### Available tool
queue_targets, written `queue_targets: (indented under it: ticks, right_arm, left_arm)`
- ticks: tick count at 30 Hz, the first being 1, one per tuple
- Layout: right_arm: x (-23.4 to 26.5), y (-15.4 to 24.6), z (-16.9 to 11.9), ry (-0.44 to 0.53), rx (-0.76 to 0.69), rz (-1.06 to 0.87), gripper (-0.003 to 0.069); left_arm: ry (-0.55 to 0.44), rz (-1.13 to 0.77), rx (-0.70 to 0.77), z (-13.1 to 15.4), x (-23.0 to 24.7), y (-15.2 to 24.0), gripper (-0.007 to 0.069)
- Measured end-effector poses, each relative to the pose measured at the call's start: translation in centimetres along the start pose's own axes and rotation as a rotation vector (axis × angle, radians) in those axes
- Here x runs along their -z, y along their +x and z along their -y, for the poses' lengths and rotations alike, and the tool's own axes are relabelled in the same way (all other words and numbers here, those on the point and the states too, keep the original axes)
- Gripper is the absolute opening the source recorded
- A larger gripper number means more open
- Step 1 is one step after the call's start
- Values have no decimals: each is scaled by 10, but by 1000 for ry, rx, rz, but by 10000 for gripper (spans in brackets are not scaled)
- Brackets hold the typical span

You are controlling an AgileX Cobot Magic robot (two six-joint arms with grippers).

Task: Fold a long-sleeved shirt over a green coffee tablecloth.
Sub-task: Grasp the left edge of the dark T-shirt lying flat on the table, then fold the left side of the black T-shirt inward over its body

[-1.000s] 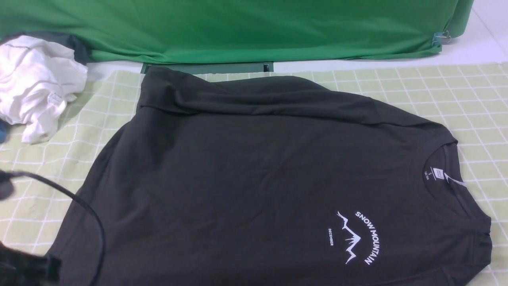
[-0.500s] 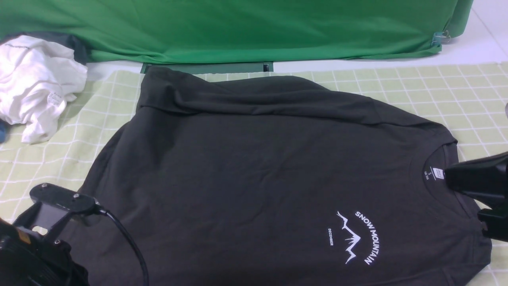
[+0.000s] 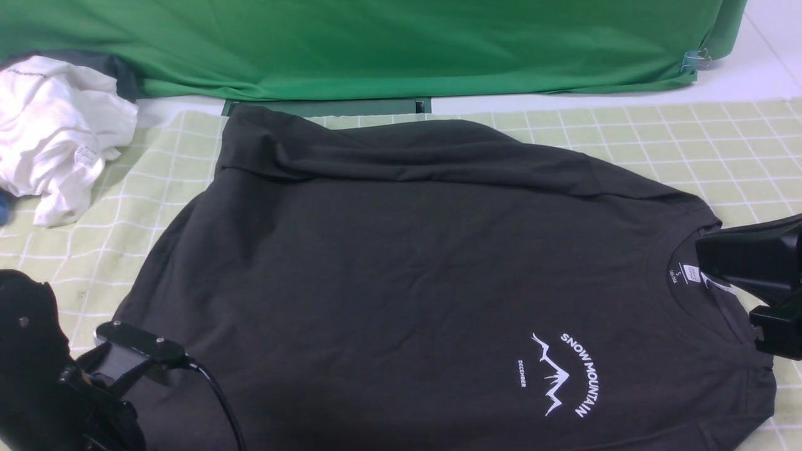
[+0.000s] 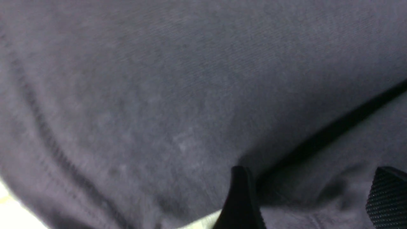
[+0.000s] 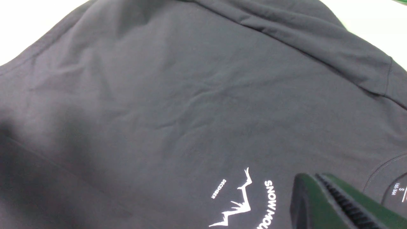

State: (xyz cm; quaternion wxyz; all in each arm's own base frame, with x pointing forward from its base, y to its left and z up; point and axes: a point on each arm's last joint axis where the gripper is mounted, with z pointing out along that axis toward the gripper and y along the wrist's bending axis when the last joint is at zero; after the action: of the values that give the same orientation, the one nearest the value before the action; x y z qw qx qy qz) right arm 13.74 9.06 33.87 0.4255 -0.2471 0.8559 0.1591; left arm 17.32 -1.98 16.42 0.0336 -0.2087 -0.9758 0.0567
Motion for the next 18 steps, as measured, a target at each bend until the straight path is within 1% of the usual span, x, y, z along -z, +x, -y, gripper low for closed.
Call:
queue_targets:
  ticks: [3, 4, 5, 6, 7, 9, 11, 12, 16, 18]
  right_arm:
    - [0, 0, 0, 0, 0, 0, 17]
    - [0, 0, 0, 0, 0, 0, 17]
    - [0, 0, 0, 0, 0, 0, 17]
    - [0, 0, 0, 0, 0, 0, 17]
    - [0, 0, 0, 0, 0, 0, 17]
    - [0, 0, 0, 0, 0, 0, 20]
    - [0, 0, 0, 0, 0, 0, 22]
    - [0, 0, 0, 0, 0, 0, 23]
    - [0, 0, 0, 0, 0, 0, 28]
    - [0, 0, 0, 0, 0, 1, 29]
  left_arm:
    - [4, 1, -9, 0, -2, -2, 463]
    - [10, 4, -2, 0, -2, -2, 425]
    - [23, 9, 6, 1, -2, -3, 353]
    - [24, 10, 5, 1, -2, -3, 342]
    - [32, 15, -9, 2, -2, -3, 193]
    - [35, 17, -15, 2, -2, -3, 95]
    - [40, 15, -16, 3, -2, -3, 45]
    - [42, 12, -18, 3, -2, -3, 31]
    - [58, -7, -26, 4, 7, -6, 22]
    - [62, 1, -37, 4, 23, -10, 22]
